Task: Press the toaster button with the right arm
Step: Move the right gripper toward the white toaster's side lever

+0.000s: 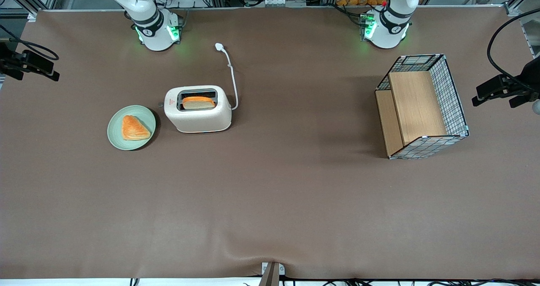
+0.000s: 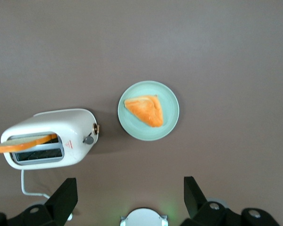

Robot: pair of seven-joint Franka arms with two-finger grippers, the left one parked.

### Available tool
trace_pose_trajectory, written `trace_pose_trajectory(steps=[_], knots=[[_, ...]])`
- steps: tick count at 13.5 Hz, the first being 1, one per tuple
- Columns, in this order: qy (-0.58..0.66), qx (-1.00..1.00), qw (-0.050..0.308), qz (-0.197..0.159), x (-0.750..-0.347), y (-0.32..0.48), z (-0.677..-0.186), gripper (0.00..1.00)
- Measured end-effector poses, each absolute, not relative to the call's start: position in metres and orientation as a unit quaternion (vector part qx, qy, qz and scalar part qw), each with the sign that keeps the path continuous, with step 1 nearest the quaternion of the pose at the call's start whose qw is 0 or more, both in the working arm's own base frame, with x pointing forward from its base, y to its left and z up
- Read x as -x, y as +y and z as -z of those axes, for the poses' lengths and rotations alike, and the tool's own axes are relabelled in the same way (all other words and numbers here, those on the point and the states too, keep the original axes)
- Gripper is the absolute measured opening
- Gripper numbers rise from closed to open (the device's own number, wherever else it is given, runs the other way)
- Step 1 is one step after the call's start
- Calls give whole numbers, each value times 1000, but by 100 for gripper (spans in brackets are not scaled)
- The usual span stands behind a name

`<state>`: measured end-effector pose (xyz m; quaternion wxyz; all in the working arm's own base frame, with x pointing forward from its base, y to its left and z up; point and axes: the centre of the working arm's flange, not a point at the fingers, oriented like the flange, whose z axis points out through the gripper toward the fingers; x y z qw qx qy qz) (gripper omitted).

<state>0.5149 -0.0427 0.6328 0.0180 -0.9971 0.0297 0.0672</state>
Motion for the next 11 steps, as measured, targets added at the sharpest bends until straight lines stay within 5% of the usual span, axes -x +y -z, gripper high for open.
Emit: trace_pose_trajectory(steps=[11], knots=[[51,970,135,-194,-517,-32,-514,100]])
